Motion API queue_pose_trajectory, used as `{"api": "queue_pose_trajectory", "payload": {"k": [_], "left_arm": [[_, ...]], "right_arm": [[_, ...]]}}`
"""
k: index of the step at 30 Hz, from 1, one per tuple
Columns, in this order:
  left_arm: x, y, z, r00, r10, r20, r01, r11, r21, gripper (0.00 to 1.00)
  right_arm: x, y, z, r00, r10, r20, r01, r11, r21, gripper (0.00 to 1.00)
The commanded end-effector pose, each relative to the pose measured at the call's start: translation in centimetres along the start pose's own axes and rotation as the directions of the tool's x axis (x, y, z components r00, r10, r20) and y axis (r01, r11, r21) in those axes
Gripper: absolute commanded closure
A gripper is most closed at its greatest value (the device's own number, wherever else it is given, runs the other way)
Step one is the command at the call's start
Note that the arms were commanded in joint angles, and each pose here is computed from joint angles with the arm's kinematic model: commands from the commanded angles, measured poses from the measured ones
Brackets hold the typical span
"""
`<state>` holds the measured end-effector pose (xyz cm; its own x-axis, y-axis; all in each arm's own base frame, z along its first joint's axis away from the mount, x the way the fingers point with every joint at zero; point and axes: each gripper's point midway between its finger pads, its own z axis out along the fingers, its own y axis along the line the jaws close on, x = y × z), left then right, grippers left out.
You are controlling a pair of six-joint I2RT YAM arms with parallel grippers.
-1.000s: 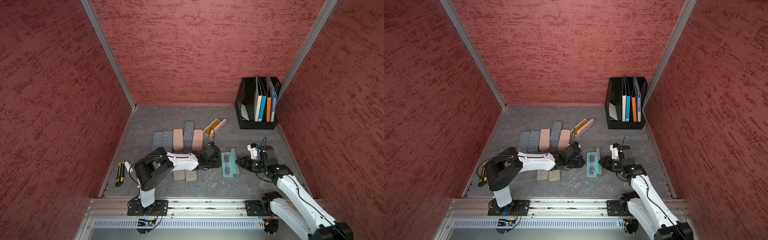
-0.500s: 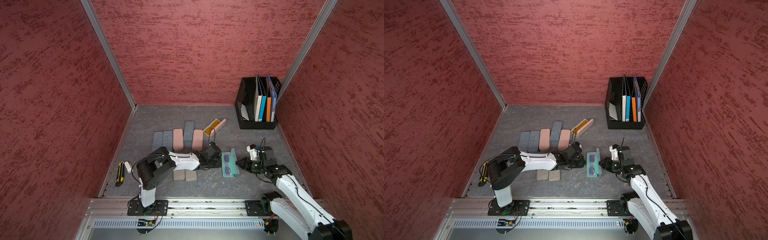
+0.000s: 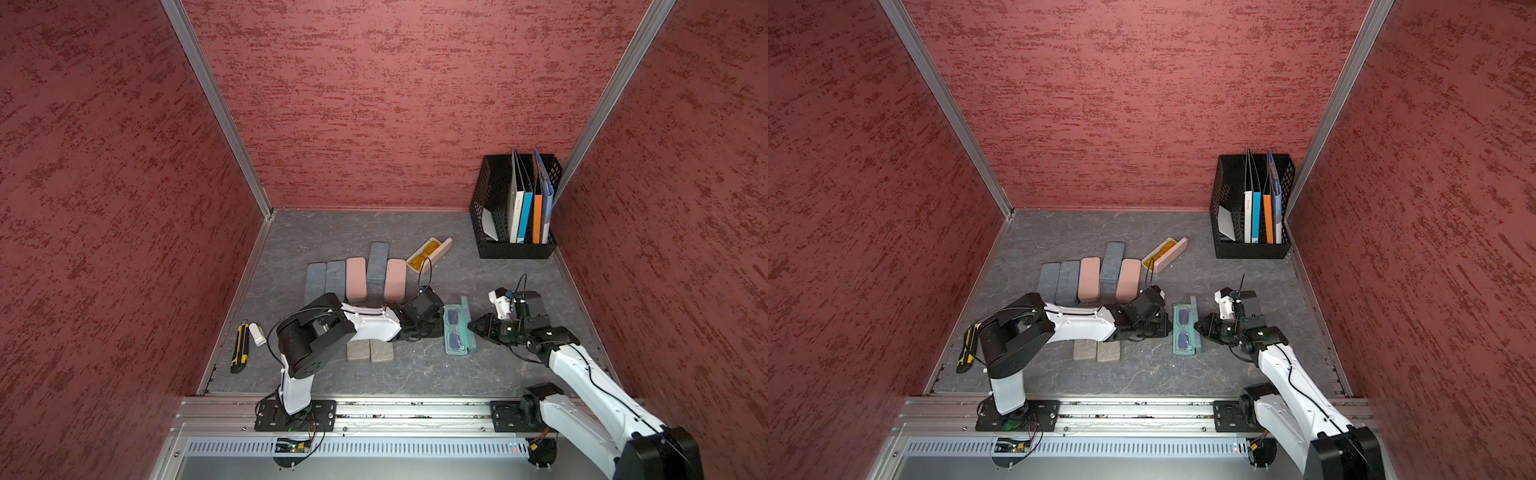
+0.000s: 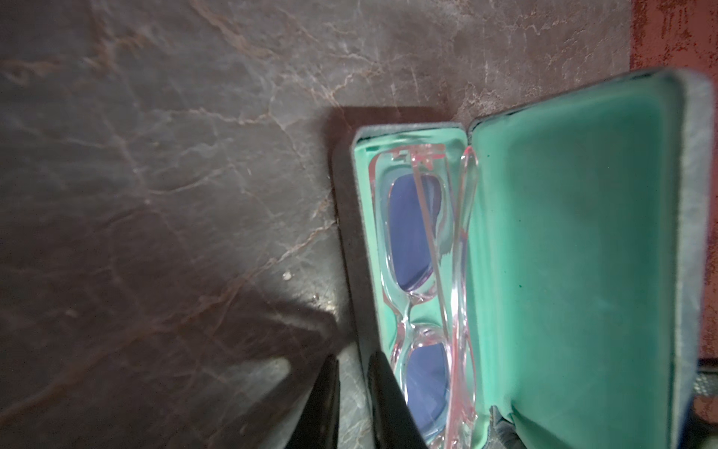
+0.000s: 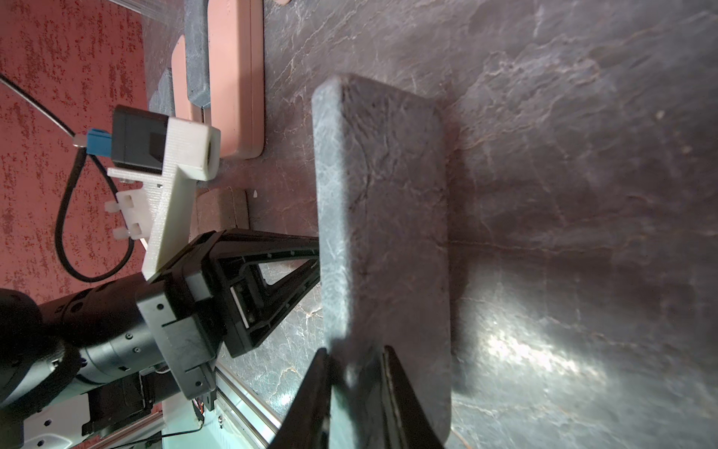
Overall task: Close the glasses case
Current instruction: Close the glasses case at the center of the board, then move the glasses case to the center of the board.
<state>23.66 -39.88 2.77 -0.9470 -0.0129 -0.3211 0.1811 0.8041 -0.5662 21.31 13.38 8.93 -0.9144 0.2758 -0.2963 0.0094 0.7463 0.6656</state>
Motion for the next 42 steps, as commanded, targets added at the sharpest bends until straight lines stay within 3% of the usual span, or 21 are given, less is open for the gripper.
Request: {"api": "queue_pose_trajectory", "payload": {"k": [1,18,22,25,28,32,37,42], "left_arm": [[-0.2,-0.6,0.7,1.0,0.0,0.003,0.0,1.0,0.019,0.83],[0.2,-0.3,1.0,1.0,-0.004,-0.002,0.004,1.0,0.023,0.84],[-0.1,0.3,0.0,1.0,-0.019,0.017,0.018,1.0,0.021,0.84],[-0.7,0.5,-2.3,0.998,-0.014,0.061,0.013,1.0,0.013,0.81],[-1.5,-0.6,-5.2,0.994,0.018,0.104,-0.021,1.0,0.021,0.73],[-2.2,-2.3,-8.7,0.986,0.049,0.161,-0.058,0.997,0.051,0.55],[-2.2,-3.2,-13.6,0.965,0.079,0.249,-0.104,0.991,0.089,0.18],[-1.9,-2.5,-19.1,0.932,0.112,0.346,-0.142,0.988,0.063,0.03]], "right_arm": [[0.3,-0.8,0.8,1.0,-0.022,-0.012,0.022,0.999,0.049,0.78],[1.7,-1.5,3.6,0.993,-0.063,-0.097,0.076,0.987,0.145,0.78],[1.7,-1.1,4.2,0.991,-0.064,-0.113,0.08,0.987,0.138,0.71],[0.3,0.7,2.7,0.993,-0.092,-0.07,0.1,0.987,0.125,0.58],[-1.3,1.6,0.1,0.992,-0.125,-0.005,0.124,0.977,0.175,0.35],[-1.9,0.9,-1.0,0.992,-0.122,0.019,0.114,0.965,0.237,0.2],[-1.2,-0.7,1.7,0.998,-0.069,-0.016,0.07,0.981,0.183,0.17],[-0.6,-1.2,4.4,0.998,-0.042,-0.048,0.048,0.991,0.123,0.21]]}}
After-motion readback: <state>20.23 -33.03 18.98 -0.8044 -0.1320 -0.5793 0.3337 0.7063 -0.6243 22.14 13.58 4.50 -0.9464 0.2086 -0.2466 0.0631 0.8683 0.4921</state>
